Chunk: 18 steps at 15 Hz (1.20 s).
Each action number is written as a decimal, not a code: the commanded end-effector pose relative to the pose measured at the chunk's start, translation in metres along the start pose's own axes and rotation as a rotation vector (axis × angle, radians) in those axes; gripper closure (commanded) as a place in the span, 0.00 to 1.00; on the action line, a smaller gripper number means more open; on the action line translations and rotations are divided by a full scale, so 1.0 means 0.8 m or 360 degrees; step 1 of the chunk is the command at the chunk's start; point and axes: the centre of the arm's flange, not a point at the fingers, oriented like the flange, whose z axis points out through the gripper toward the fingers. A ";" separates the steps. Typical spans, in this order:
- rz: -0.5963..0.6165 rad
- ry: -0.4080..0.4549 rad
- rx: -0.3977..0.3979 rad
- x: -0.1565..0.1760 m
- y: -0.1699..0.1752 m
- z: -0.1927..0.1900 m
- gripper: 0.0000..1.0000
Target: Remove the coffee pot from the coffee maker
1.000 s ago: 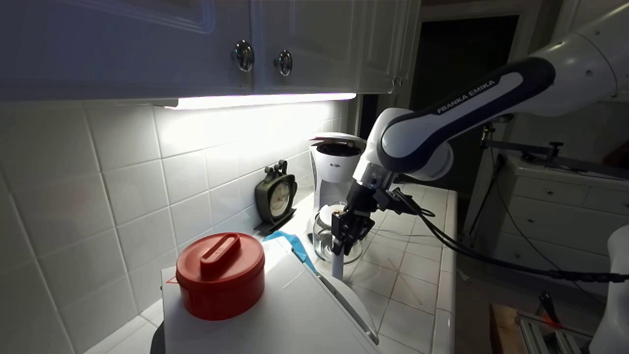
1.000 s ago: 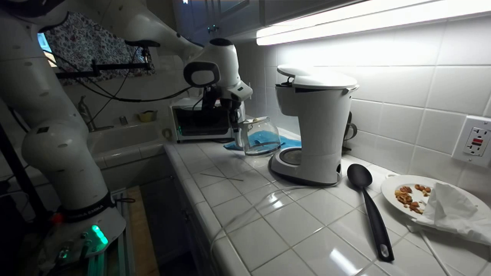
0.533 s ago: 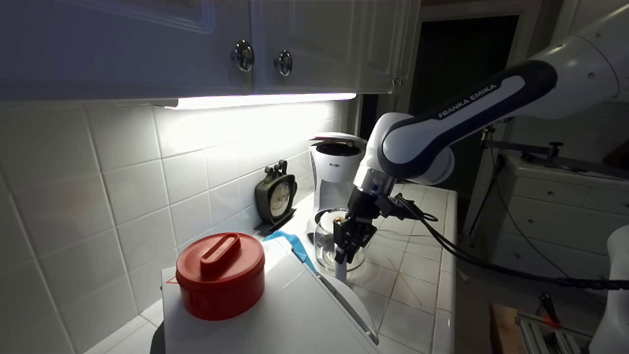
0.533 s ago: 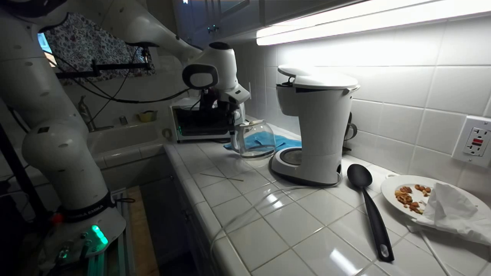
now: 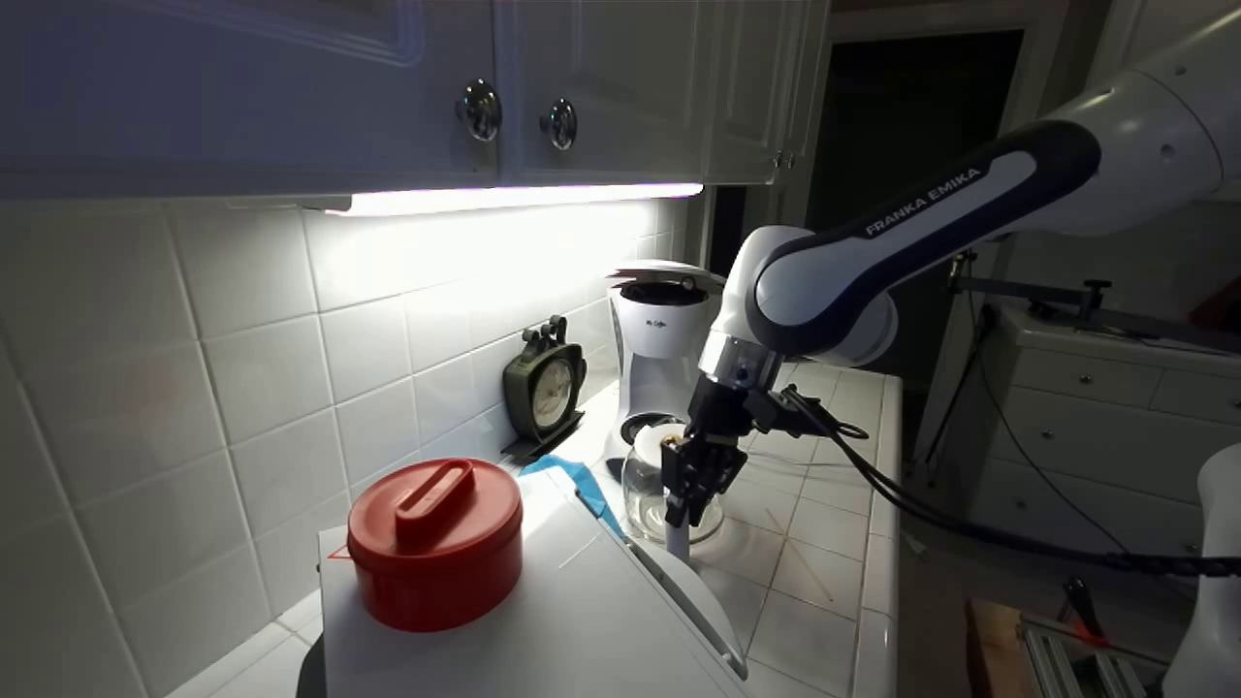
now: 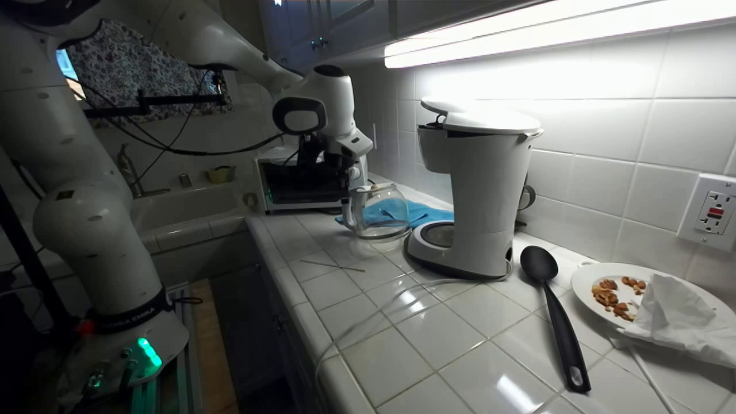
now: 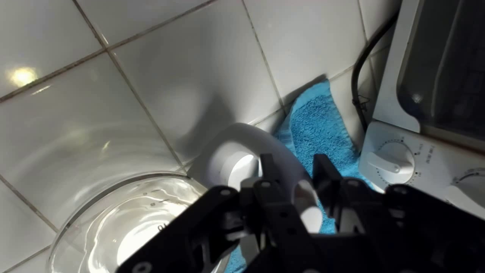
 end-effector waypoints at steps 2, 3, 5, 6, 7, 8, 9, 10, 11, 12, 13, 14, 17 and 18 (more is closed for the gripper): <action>0.0057 -0.0040 0.0069 -0.012 0.001 -0.006 0.93; 0.0058 -0.0046 0.0080 -0.013 0.000 -0.007 0.93; 0.0064 -0.0053 0.0086 -0.017 -0.002 -0.006 0.93; 0.0065 -0.0057 0.0088 -0.019 -0.004 -0.006 0.93; 0.0063 -0.0061 0.0088 -0.020 -0.005 -0.006 0.93; 0.0065 -0.0069 0.0089 -0.022 -0.006 -0.005 0.93; 0.0064 -0.0072 0.0089 -0.024 -0.007 -0.005 0.93; 0.0063 -0.0077 0.0085 -0.026 -0.008 -0.005 0.93; 0.0066 -0.0079 0.0073 -0.027 -0.010 -0.004 0.92; 0.0074 -0.0077 0.0060 -0.028 -0.010 -0.003 0.48; 0.0080 -0.0081 0.0060 -0.028 -0.010 -0.003 0.44; 0.0093 -0.0087 0.0057 -0.028 -0.009 -0.002 0.39; 0.0124 -0.0105 0.0048 -0.030 -0.007 0.001 0.17; 0.0131 -0.0100 0.0040 -0.030 -0.006 0.001 0.11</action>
